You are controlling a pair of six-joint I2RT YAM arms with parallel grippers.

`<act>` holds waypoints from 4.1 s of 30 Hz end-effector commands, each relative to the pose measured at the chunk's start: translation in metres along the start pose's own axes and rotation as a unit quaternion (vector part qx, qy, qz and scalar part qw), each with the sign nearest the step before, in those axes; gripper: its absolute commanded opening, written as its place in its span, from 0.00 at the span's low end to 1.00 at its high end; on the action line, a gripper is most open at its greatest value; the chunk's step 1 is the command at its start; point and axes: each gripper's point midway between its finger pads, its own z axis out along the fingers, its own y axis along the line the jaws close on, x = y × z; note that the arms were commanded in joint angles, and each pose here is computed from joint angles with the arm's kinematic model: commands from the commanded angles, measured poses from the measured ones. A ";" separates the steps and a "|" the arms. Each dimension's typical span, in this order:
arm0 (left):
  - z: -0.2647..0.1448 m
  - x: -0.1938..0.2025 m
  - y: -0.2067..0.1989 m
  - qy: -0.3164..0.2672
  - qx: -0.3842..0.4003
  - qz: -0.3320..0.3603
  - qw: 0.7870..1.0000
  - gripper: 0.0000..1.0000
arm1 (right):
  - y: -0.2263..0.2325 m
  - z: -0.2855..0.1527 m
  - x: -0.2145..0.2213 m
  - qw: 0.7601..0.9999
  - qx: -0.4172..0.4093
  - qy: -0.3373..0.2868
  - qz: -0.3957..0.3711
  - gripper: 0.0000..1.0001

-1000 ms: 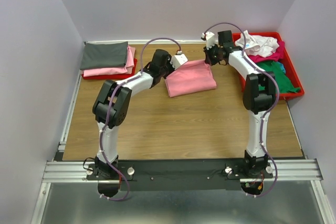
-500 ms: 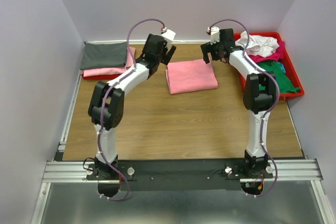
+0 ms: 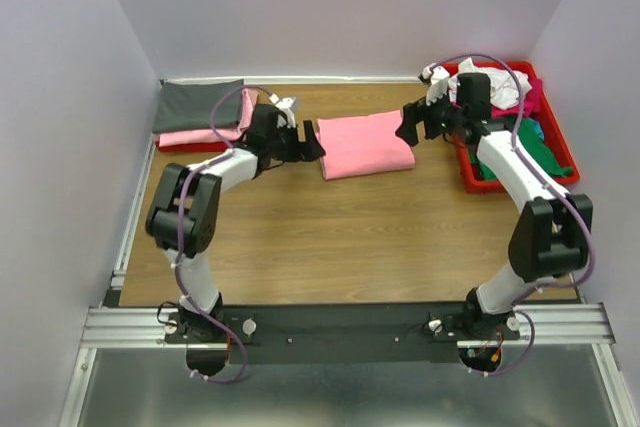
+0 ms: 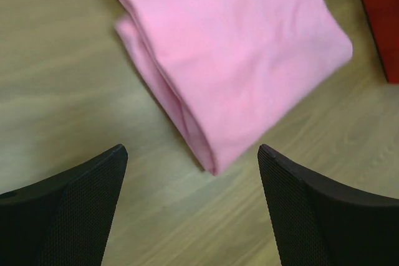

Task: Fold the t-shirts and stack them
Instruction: Neatly place the folded tshirt to the corner

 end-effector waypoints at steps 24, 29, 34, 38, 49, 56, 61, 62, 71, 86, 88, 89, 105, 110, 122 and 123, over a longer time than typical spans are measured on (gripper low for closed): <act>0.118 0.081 0.049 0.180 -0.109 -0.199 0.957 0.66 | 0.015 -0.084 0.053 0.993 -0.081 -0.065 0.061 1.00; 0.124 0.096 0.045 0.201 -0.079 -0.194 0.957 0.64 | 0.010 -0.089 0.052 0.993 -0.076 -0.070 0.061 1.00; 0.128 0.094 0.036 0.201 -0.051 -0.198 0.958 0.31 | 0.007 -0.095 0.050 0.991 -0.078 -0.080 0.067 1.00; 0.129 0.092 0.026 0.202 -0.016 -0.197 0.959 0.00 | 0.005 -0.097 0.052 0.991 -0.081 -0.081 0.072 1.00; 0.060 -0.041 -0.017 0.022 0.119 -0.027 0.992 0.00 | 0.002 -0.099 0.057 0.989 -0.086 -0.082 0.085 1.00; 0.009 -0.084 0.036 -0.020 -0.096 0.057 0.994 0.00 | 0.000 -0.098 0.059 0.989 -0.084 -0.080 0.088 1.00; -0.022 -0.109 0.067 -0.032 -0.217 0.114 0.969 0.00 | 0.002 -0.097 0.059 0.989 -0.089 -0.080 0.090 1.00; -0.027 -0.119 0.069 -0.039 -0.230 0.121 0.965 0.00 | 0.002 -0.098 0.058 0.989 -0.090 -0.080 0.089 1.00; -0.056 -0.151 0.091 -0.042 -0.330 0.170 0.927 0.00 | 0.004 -0.098 0.058 0.988 -0.095 -0.082 0.091 1.00; -0.084 -0.197 0.105 -0.027 -0.415 0.252 0.874 0.00 | 0.008 -0.096 0.059 0.985 -0.110 -0.080 0.103 1.00; -0.088 -0.201 0.104 -0.027 -0.417 0.262 0.870 0.00 | 0.008 -0.096 0.059 0.985 -0.111 -0.081 0.104 1.00; -0.090 -0.205 0.102 -0.030 -0.417 0.265 0.869 0.00 | 0.008 -0.096 0.059 0.985 -0.112 -0.081 0.104 1.00; -0.129 -0.243 0.094 -0.056 -0.452 0.287 0.843 0.00 | 0.011 -0.097 0.057 0.984 -0.119 -0.084 0.104 1.00; -0.143 -0.251 0.087 -0.070 -0.453 0.285 0.842 0.00 | 0.011 -0.097 0.058 0.984 -0.119 -0.084 0.104 1.00; -0.170 -0.266 0.069 -0.100 -0.451 0.287 0.839 0.00 | 0.010 -0.097 0.058 0.984 -0.116 -0.083 0.105 1.00; -0.171 -0.266 0.069 -0.100 -0.452 0.286 0.839 0.00 | 0.010 -0.097 0.058 0.984 -0.116 -0.083 0.104 1.00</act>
